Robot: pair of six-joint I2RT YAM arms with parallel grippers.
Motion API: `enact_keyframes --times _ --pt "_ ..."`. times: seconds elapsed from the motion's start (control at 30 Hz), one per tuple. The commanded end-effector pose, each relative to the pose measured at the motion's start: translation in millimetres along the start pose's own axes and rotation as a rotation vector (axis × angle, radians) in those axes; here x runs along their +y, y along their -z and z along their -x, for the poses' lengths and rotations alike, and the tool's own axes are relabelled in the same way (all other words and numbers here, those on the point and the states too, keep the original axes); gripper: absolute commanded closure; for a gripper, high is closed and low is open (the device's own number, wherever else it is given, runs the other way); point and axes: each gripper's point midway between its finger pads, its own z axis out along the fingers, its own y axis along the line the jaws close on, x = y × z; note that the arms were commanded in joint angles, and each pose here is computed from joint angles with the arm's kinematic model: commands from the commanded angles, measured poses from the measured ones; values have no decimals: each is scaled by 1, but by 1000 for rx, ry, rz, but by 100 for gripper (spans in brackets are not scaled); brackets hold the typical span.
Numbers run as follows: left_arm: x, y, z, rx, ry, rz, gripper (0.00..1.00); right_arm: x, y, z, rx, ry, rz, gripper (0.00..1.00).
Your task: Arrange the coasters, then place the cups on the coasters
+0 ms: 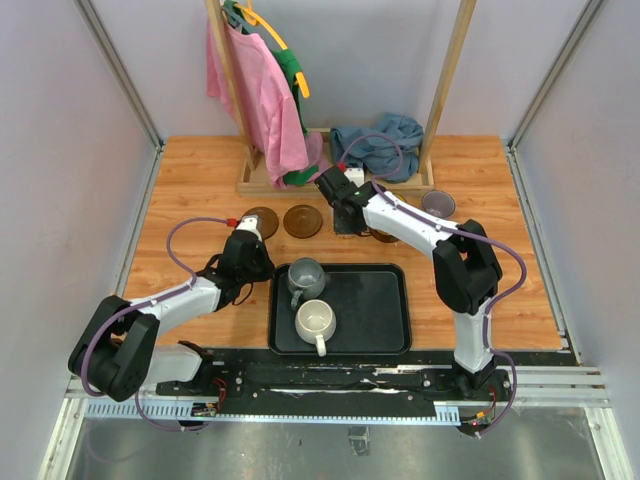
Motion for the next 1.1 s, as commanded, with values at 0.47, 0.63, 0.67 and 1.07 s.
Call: enact_keyframes --times 0.47,0.63,0.67,1.07 --pt "-12 -1 18 -42 -10 -29 89 0 -5 37 -75 -30 -19 99" --pt "-11 -1 17 -40 -11 -26 89 -1 -10 35 -66 -31 -26 99" --pt "-11 -1 17 -39 -10 -26 89 -1 -11 34 -64 -31 -26 99" --pt "-11 -2 15 -35 -8 -25 89 1 -11 25 -32 -42 -2 99"
